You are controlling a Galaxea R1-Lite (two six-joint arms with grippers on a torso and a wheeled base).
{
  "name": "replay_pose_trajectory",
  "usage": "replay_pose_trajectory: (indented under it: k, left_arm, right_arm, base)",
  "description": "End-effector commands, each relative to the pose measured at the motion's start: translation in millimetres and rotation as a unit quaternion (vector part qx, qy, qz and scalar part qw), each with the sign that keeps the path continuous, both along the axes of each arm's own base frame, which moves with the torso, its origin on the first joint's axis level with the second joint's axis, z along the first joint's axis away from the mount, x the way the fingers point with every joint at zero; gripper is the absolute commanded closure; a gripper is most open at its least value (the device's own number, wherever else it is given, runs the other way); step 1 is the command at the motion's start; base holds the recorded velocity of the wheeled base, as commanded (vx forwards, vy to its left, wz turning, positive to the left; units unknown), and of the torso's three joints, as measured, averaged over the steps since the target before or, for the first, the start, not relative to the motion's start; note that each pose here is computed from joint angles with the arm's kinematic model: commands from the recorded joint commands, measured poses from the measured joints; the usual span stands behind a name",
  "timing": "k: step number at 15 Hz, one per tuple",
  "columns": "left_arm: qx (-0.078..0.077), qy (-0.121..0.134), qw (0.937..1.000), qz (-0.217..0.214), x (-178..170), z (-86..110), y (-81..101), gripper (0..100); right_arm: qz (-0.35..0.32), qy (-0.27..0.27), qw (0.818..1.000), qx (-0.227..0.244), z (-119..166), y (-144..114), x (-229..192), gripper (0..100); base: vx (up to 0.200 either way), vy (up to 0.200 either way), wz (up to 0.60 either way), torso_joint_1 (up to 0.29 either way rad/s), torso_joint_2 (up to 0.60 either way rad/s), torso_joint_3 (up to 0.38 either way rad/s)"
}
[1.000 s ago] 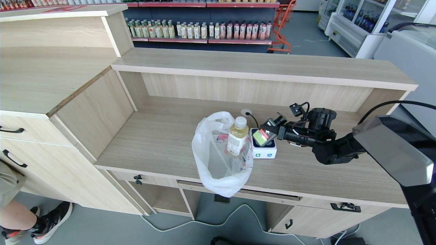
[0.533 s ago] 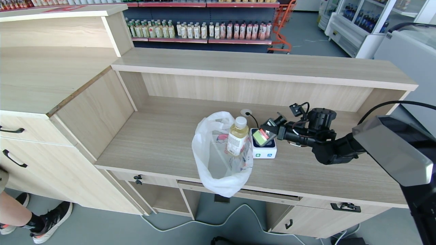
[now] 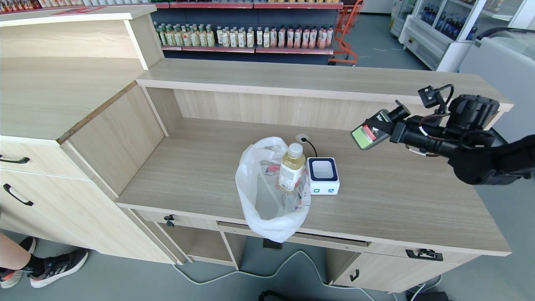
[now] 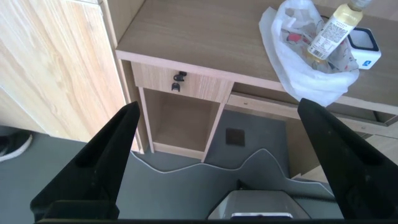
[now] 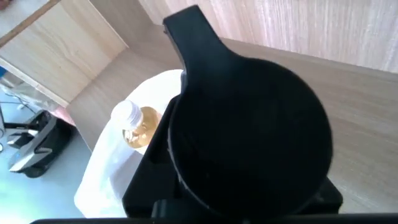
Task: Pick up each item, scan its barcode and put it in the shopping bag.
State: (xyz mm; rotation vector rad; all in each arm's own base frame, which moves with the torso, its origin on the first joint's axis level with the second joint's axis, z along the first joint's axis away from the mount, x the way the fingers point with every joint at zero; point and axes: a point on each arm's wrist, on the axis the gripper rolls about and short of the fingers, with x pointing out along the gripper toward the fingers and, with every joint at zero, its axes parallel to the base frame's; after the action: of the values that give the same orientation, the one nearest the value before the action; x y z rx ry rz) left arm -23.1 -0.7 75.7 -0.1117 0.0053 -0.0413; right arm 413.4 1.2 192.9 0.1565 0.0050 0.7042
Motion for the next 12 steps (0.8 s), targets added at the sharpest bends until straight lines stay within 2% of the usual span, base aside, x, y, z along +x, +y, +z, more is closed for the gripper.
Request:
replay_pose_trajectory:
  k: [1, 2, 3, 4, 5, 7, 10, 12]
  left_arm:
    - [0.0, 0.0, 1.0, 0.0, 0, 0.0, 0.0, 0]
    - [0.0, 0.0, 1.0, 0.0, 0, 0.0, 0.0, 0]
    - [0.0, 0.0, 1.0, 0.0, 0, 0.0, 0.0, 0]
    - [0.0, 0.0, 1.0, 0.0, 0, 0.0, 0.0, 0]
    - [0.0, 0.0, 1.0, 0.0, 0, 0.0, 0.0, 0]
    - [0.0, 0.0, 1.0, 0.0, 0, 0.0, 0.0, 0]
    - [0.0, 0.0, 1.0, 0.0, 0, 0.0, 0.0, 0]
    - [0.0, 0.0, 1.0, 0.0, 0, 0.0, 0.0, 0]
  right_arm:
    - [-0.062, -0.077, 0.993, -0.058, 49, -33, -77, 100]
    - [-0.093, -0.106, 0.981, -0.134, 42, -47, -102, 100]
    - [-0.102, -0.116, 0.975, -0.161, 41, -51, -108, 100]
    - [-0.123, -0.143, 0.95, -0.25, 41, -65, -122, 100]
    - [-0.135, -0.16, 0.931, -0.3, 43, -74, -129, 100]
    - [-0.147, -0.182, 0.903, -0.359, 46, -83, -139, 100]
    - [-0.155, -0.244, 0.846, -0.447, 55, -88, -149, 100]
    - [-0.119, -0.285, 0.83, -0.464, 58, -86, -152, 100]
  base:
    - [0.0, 0.0, 0.0, 0.0, 0.0, 0.0]
    - [0.0, 0.0, 0.0, 0.0, 0.0, 0.0]
    - [0.0, 0.0, 0.0, 0.0, 0.0, 0.0]
    - [0.0, 0.0, 0.0, 0.0, 0.0, 0.0]
    - [0.0, 0.0, 0.0, 0.0, 0.0, 0.0]
    - [0.0, 0.0, 0.0, 0.0, 0.0, 0.0]
    - [0.0, 0.0, 0.0, 0.0, 0.0, 0.0]
    - [0.0, 0.0, 0.0, 0.0, 0.0, 0.0]
